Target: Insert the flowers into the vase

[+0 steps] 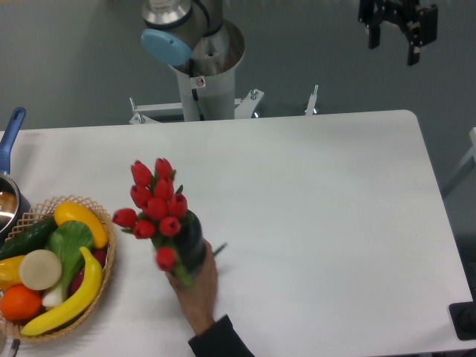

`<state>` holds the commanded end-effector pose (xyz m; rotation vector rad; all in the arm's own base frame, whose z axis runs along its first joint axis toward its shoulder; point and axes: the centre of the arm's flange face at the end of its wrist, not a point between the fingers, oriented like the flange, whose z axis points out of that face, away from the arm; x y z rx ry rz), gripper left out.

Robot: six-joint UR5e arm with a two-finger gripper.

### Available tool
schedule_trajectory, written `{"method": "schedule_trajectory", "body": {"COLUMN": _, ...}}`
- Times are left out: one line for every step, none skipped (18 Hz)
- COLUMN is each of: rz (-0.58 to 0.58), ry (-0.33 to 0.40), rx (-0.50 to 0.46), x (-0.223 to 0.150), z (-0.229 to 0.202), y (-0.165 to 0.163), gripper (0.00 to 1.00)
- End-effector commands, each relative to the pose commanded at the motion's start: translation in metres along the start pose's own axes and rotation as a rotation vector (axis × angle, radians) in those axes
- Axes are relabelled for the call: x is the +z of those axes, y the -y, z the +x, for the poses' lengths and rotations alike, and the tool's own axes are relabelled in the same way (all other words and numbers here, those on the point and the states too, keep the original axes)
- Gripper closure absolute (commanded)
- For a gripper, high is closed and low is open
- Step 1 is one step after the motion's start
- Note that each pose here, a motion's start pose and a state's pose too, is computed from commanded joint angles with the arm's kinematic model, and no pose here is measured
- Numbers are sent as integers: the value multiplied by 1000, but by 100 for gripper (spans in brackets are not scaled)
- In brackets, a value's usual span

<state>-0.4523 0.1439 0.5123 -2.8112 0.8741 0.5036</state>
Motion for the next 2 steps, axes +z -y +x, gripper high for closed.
{"method": "schedule_trajectory", "body": {"rz": 0, "ry": 0, "rx": 0, "x": 0, "z": 0, "y": 0, "gripper": 0}}
{"method": "schedule_trajectory", "body": {"rz": 1, "ry": -1, "rx": 0, "x": 1, "z": 0, "y": 0, "gripper": 0}}
